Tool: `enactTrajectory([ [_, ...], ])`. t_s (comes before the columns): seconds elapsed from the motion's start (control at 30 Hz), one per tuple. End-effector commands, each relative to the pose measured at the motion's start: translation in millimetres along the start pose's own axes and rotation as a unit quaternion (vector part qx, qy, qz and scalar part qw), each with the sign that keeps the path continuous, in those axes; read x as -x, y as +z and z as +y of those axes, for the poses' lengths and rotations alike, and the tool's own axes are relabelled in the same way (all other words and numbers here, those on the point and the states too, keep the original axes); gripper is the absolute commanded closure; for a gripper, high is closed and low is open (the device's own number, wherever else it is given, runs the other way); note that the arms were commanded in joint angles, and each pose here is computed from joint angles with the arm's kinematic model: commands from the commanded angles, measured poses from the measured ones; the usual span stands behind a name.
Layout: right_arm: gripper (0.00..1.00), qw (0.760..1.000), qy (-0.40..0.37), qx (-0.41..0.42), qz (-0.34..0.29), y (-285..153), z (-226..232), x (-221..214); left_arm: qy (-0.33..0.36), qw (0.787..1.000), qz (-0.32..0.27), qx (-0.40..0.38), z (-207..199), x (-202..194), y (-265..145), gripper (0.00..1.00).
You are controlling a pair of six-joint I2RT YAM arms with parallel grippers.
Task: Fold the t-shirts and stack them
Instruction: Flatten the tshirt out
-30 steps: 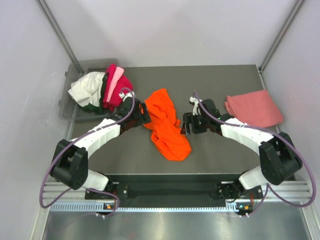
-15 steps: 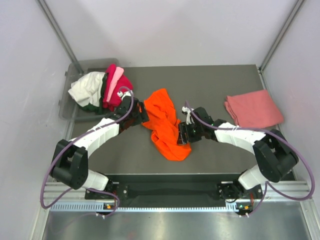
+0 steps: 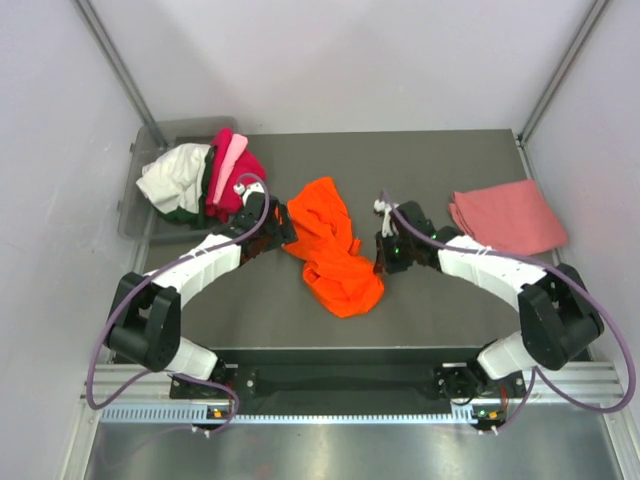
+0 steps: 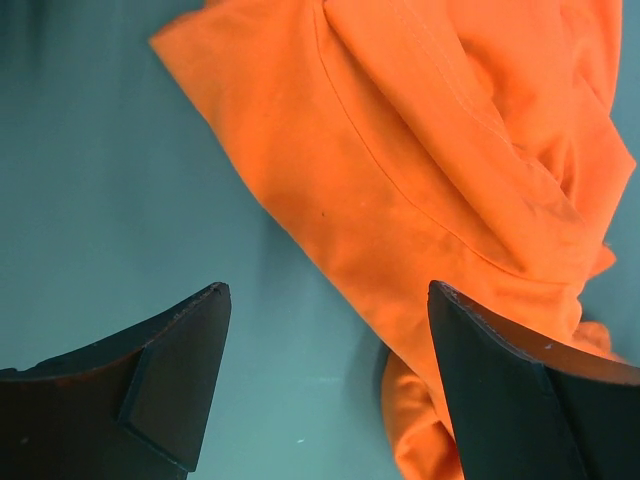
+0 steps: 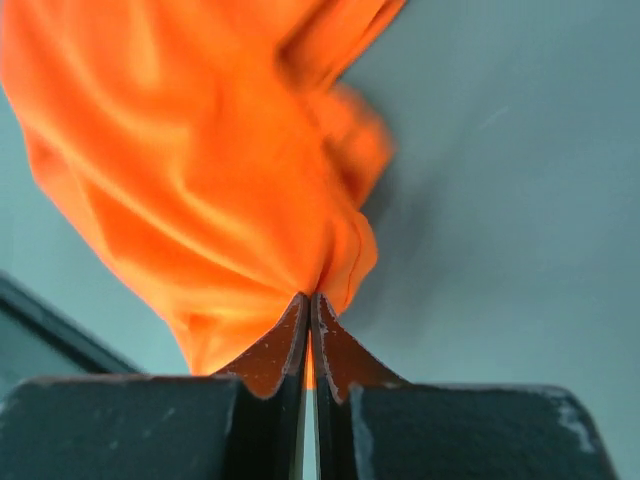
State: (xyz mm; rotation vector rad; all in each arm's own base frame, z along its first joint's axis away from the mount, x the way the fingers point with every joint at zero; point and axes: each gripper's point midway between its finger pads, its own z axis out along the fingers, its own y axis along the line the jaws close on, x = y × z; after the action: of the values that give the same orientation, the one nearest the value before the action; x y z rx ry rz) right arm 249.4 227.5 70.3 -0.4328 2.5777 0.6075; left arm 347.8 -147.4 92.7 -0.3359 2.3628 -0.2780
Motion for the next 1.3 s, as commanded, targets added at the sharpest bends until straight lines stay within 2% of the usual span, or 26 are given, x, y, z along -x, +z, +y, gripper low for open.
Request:
enactTrajectory([
  [0.0,1.00,0.995,-0.014,-0.039,-0.086,-42,-14,83,-0.010,0.999,-0.044,-0.001,-3,25,-6,0.16],
  [0.13,1.00,0.990,-0.045,-0.036,-0.125,-83,2,125,-0.016,0.999,-0.049,0.001,-2,29,-11,0.16],
  [0.2,1.00,0.988,-0.053,-0.030,-0.140,-104,12,127,-0.017,0.998,-0.053,0.002,-1,31,-13,0.16],
  [0.27,1.00,0.987,-0.063,-0.022,-0.145,-117,20,114,-0.018,0.998,-0.057,0.012,3,32,-12,0.16],
  [0.33,1.00,0.993,-0.064,-0.012,-0.103,-107,18,74,-0.017,0.998,-0.059,0.016,3,33,-12,0.16],
  [0.37,1.00,0.993,-0.072,0.032,-0.093,-113,32,57,-0.016,0.998,-0.058,0.018,3,34,-10,0.16],
  [0.4,1.00,0.995,-0.069,0.052,-0.056,-103,31,25,-0.015,0.998,-0.059,0.021,3,35,-9,0.16],
  [0.5,0.98,0.991,-0.065,0.115,-0.023,-110,52,-15,-0.013,0.997,-0.064,0.029,3,41,-4,0.16],
  [0.57,0.80,0.989,-0.062,0.130,-0.017,-116,57,-33,-0.014,0.998,-0.061,0.030,0,44,3,0.16],
  [0.6,0.50,0.990,-0.062,0.127,-0.016,-120,55,-36,-0.014,0.998,-0.059,0.029,-3,44,6,0.16],
  [0.67,0.28,0.992,-0.061,0.102,-0.041,-127,50,-28,-0.012,0.998,-0.052,0.027,-7,43,17,0.16],
  [0.7,0.26,0.992,-0.061,0.093,-0.050,-130,48,-23,-0.012,0.998,-0.050,0.027,-8,43,20,0.16],
  [0.83,0.30,0.997,-0.040,0.026,-0.056,-114,26,-8,0.000,0.999,-0.033,0.026,-18,44,43,0.19],
  [0.97,0.45,0.996,-0.008,-0.028,-0.082,-89,-1,10,0.001,1.000,-0.025,0.011,-35,52,58,0.21],
  [1.1,0.47,0.993,0.034,-0.032,-0.106,-76,-19,21,0.000,1.000,-0.023,-0.003,-49,62,68,0.21],
  [1.27,0.47,0.993,0.043,-0.028,-0.107,-68,-26,22,0.004,1.000,0.006,-0.007,-59,56,89,0.20],
])
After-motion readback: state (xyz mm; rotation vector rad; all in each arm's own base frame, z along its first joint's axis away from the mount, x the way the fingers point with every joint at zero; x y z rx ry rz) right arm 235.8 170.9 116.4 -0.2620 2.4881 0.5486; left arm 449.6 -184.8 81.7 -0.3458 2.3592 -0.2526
